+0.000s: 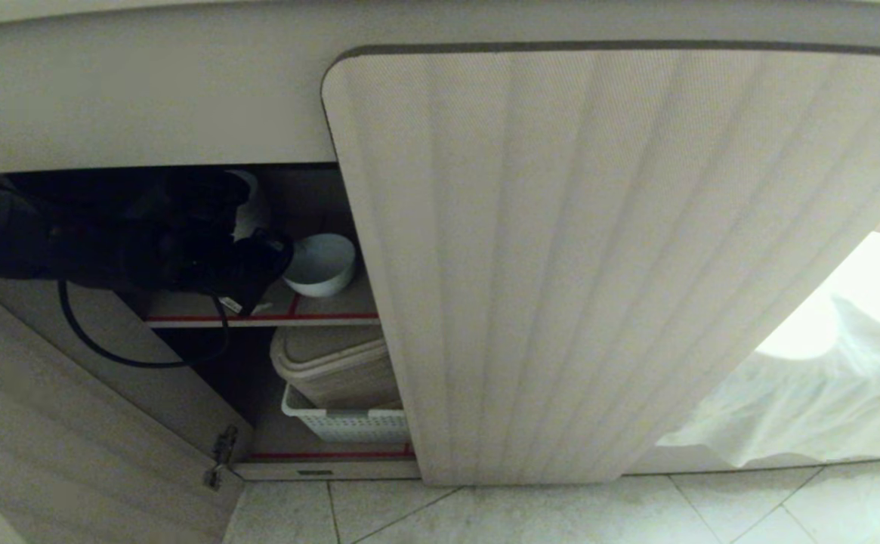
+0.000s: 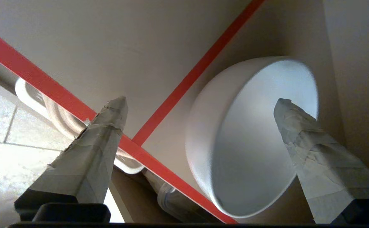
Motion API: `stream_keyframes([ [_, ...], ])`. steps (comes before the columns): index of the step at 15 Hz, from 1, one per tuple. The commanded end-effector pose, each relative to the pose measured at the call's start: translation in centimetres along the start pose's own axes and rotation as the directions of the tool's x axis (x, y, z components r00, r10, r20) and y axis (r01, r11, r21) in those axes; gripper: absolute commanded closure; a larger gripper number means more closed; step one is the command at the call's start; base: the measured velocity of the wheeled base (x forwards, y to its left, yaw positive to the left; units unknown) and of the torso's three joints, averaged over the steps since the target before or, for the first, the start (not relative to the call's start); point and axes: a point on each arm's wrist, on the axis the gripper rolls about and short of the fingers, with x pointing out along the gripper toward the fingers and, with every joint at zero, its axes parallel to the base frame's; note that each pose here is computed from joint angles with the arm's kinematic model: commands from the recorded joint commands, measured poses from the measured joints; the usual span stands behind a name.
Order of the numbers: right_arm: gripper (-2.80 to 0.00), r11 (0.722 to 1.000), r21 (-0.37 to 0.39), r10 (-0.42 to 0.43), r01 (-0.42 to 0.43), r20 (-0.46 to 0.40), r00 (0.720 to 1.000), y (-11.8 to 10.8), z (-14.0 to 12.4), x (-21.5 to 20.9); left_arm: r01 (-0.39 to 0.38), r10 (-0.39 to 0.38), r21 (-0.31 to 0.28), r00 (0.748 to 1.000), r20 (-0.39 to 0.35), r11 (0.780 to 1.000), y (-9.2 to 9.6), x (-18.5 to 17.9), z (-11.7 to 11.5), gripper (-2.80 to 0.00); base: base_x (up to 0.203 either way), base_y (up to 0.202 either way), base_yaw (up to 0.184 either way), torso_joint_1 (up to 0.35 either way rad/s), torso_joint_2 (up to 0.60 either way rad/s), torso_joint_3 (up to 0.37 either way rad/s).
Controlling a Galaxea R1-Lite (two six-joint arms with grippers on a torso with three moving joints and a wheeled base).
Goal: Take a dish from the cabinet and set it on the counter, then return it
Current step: Put it back into the cabinet, then close the cabinet door
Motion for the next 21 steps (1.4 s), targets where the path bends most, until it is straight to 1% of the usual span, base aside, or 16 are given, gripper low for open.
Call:
stream_keyframes([
  [1,0.0,1.0,0.001,0.0,0.0,0.0,1.0,0.0,0.0,0.0,0.013,-0.012,-0.002,1.0,0.012,1.0,-0.3,-0.7,0.1,-2.8,0.0,0.0,0.0,0.0,0.0,0.0],
  [3,0.0,1.0,0.001,0.0,0.0,-0.001,1.0,0.0,0.0,0.0,-0.002,0.002,0.006,1.0,0.019,1.0,-0.1,-0.6,-0.2,-2.8,0.0,0.0,0.0,0.0,0.0,0.0],
  [5,0.0,1.0,0.001,0.0,0.0,-0.001,1.0,0.0,0.0,0.0,-0.008,0.006,0.062,1.0,0.024,0.998,0.8,-0.6,-0.7,-2.8,0.0,0.0,0.0,0.0,0.0,0.0],
  [7,0.0,1.0,0.001,0.0,0.0,-0.001,1.0,0.0,0.0,0.0,0.046,-0.052,0.101,0.997,0.06,0.994,1.5,-0.5,-1.3,-2.8,0.0,0.0,0.0,0.0,0.0,0.0],
  [9,0.0,1.0,0.001,0.0,0.0,-0.001,1.0,0.0,0.0,0.0,0.062,-0.074,0.155,0.994,0.074,0.986,2.2,-0.6,-1.8,-2.8,0.0,0.0,0.0,0.0,0.0,0.0],
  [10,0.0,1.0,0.001,0.0,0.0,0.0,1.0,0.0,0.0,0.0,0.065,-0.08,0.165,0.993,0.086,0.984,2.2,-0.7,-1.8,-2.8,0.0,0.0,0.0,0.0,0.0,0.0],
  [15,0.0,1.0,0.001,0.0,0.0,0.0,1.0,0.0,0.0,0.0,0.054,-0.076,0.169,0.989,0.129,0.984,2.0,-0.8,-1.8,-2.8,0.0,0.0,0.0,0.0,0.0,0.0],
  [17,0.0,1.0,0.001,0.0,0.0,0.0,1.0,0.0,0.0,0.0,0.049,-0.079,0.21,0.987,0.137,0.976,2.1,-0.9,-2.1,-2.8,0.0,0.0,0.0,0.0,0.0,0.0],
  [19,0.0,1.0,0.001,0.0,0.0,-0.001,1.0,0.0,0.0,0.0,0.074,-0.118,0.24,0.978,0.174,0.968,1.8,-0.9,-1.9,-2.8,0.0,0.0,0.0,0.0,0.0,0.0],
  [21,0.0,1.0,0.001,0.0,0.0,-0.001,1.0,0.0,0.0,0.0,0.071,-0.128,0.271,0.971,0.2,0.96,2.0,-0.9,-2.0,-2.8,0.0,0.0,0.0,0.0,0.0,0.0],
])
